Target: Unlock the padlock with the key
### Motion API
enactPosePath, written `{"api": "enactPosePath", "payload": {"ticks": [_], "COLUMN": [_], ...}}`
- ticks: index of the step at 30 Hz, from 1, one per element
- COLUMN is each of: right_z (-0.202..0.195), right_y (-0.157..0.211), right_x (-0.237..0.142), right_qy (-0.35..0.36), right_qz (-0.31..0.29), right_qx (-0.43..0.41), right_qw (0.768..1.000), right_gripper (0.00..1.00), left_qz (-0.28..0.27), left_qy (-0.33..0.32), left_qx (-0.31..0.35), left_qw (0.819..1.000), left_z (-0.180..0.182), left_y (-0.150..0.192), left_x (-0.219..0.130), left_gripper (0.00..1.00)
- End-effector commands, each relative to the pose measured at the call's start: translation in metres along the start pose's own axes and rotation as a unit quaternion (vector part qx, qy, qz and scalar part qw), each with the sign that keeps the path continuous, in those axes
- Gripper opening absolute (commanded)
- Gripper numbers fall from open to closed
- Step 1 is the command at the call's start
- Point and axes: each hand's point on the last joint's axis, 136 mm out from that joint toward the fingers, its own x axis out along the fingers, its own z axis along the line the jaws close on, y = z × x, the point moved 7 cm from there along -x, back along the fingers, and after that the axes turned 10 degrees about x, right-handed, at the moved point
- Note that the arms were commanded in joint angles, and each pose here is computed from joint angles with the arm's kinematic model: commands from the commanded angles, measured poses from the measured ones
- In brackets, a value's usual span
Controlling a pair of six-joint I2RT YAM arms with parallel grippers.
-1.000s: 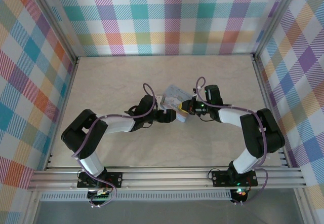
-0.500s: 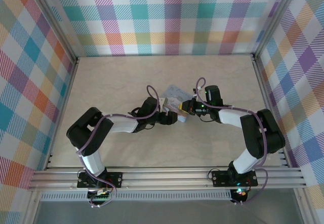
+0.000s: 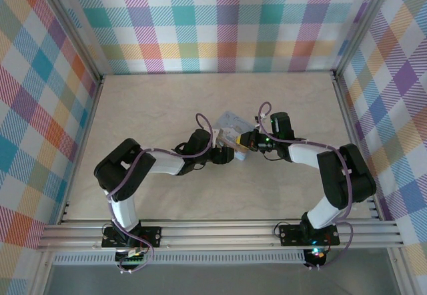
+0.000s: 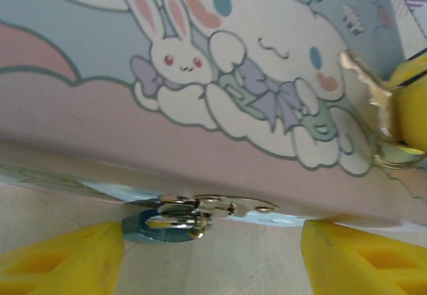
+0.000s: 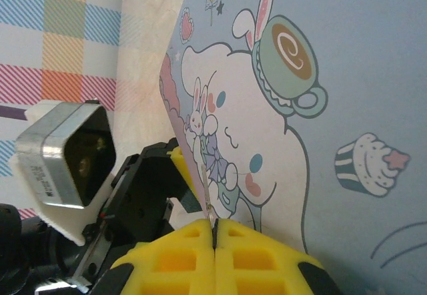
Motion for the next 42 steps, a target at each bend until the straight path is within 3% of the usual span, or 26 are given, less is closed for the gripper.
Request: {"api": "enactPosePath", "payload": {"ticks": [1,24,42], "right_z": [-0.0203,-0.0188,-0.0161], "right_y": [0.0132,0.0131,0.0123], "right_x": [-0.0019,-0.0024,-0.0032], "right_qy": [0.039,0.036,0.033], "right_qz": [0.013,0.013,0.013], "right_qx": [0.025,0.024,0.024], "right_qw": [0.999,0.999,0.999], "right_gripper": [0.0,0.0,0.0], "left_qz": [-0.014,-0.02,-0.035], "left_qy": [0.005,0.023,0.021], "left_qx": [0.016,-0.005,-0.062], "left_qw": [1.0,1.0,0.997], "left_z": [-0.0036,-0.0108,-0.0118], "left_y": [-0.0045,-0.0001,-0.0002], "left_x": [0.0043,0.0077,0.0133], "left_gripper": [0.69,0.43,0.4]}}
